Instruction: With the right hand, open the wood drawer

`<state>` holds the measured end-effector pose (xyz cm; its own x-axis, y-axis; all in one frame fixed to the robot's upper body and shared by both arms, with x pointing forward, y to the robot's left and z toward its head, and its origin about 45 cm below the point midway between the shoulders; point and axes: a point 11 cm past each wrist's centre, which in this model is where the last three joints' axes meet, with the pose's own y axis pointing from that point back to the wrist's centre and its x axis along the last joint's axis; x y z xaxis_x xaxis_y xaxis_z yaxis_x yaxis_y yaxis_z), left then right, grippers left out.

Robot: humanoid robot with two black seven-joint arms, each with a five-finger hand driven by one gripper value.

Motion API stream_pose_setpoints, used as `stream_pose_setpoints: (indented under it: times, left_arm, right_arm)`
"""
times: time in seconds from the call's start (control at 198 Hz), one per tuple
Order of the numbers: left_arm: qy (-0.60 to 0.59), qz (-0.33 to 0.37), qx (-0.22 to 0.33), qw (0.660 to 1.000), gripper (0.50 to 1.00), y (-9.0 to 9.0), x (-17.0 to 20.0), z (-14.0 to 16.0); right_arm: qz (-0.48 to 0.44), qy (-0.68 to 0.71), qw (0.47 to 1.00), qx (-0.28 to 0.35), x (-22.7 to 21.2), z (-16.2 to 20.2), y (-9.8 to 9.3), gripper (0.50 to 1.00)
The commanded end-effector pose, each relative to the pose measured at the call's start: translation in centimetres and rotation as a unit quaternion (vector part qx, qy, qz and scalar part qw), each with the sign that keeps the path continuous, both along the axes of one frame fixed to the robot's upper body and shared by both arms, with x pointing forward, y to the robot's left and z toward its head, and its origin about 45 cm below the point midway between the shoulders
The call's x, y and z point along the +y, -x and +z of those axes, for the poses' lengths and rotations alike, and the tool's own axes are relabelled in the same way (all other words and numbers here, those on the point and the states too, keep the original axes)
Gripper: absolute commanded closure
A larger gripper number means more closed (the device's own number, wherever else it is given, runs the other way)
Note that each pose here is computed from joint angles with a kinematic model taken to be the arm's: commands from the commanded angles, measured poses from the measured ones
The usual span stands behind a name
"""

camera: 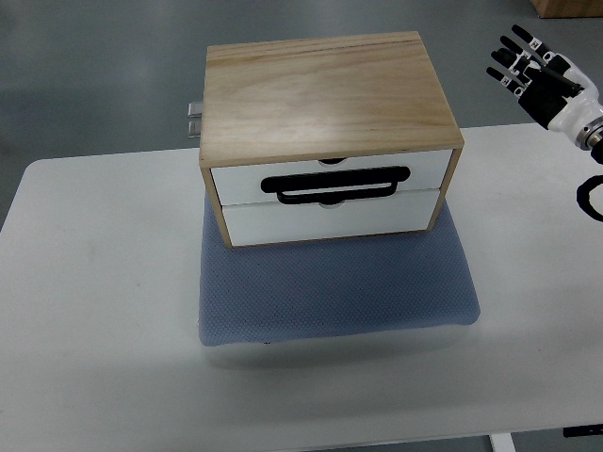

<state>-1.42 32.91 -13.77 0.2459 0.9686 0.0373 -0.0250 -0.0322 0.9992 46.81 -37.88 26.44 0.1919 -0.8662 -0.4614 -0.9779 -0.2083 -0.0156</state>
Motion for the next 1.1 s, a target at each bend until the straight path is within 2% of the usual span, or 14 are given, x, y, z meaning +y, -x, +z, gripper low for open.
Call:
stream_pose_setpoints:
  times: [0.0,0.177,0.267,0.318,0.404,0.52,0.57,0.575,0.636,0.646,0.832,0.953,1.095]
  left_arm:
    - [0.000,0.000,0.000,1.000,0.500,0.0,0.0,0.0]
    - [0.000,0.000,0.000,1.000,0.500,0.0,0.0,0.0]
    - [0.000,0.000,0.000,1.000,0.500,0.0,0.0,0.0]
    - [0.000,0.000,0.000,1.000,0.500,0.0,0.0,0.0]
    - [0.000,0.000,0.000,1.000,0.500,0.0,0.0,0.0]
    - [0.000,0.000,0.000,1.000,0.500,0.0,0.0,0.0]
    - [0.000,0.000,0.000,1.000,0.500,0.0,0.0,0.0]
    - [0.000,0.000,0.000,1.000,0.500,0.0,0.0,0.0]
    - [0.000,0.000,0.000,1.000,0.500,0.0,0.0,0.0]
    - [0.000,0.000,0.000,1.000,0.500,0.0,0.0,0.0]
    - [0.000,0.000,0.000,1.000,0.500,0.0,0.0,0.0]
    - [0.000,0.000,0.000,1.000,0.500,0.0,0.0,0.0]
    - [0.000,0.000,0.000,1.000,0.500,0.0,0.0,0.0]
  right_arm:
    - [0.012,0.003,1.000,-0.007,0.2,0.2,0.1,0.564]
    - [0.017,0.068,0.998,0.001,-2.1,0.9,0.7,0.566]
    - [0.022,0.104,0.994,-0.038,-2.5,3.6,0.2,0.566]
    - [0.022,0.104,0.994,-0.038,-2.5,3.6,0.2,0.566]
    - [0.037,0.162,0.984,-0.062,-3.7,6.5,0.3,0.566]
    - [0.083,0.204,0.972,-0.078,-2.6,9.3,0.1,0.566]
    - [0.083,0.204,0.972,-0.078,-2.6,9.3,0.1,0.566]
    - [0.104,0.226,0.965,-0.088,-1.7,10.9,-0.1,0.568]
    - [0.109,0.230,0.963,-0.088,-1.5,11.0,-0.1,0.568]
    - [0.140,0.254,0.952,-0.098,0.2,12.1,-0.1,0.566]
    - [0.236,0.292,0.918,-0.124,4.1,15.4,0.7,0.566]
    - [0.280,0.318,0.896,-0.134,7.1,16.7,1.3,0.568]
    - [0.352,0.371,0.847,-0.143,11.4,17.4,2.9,0.568]
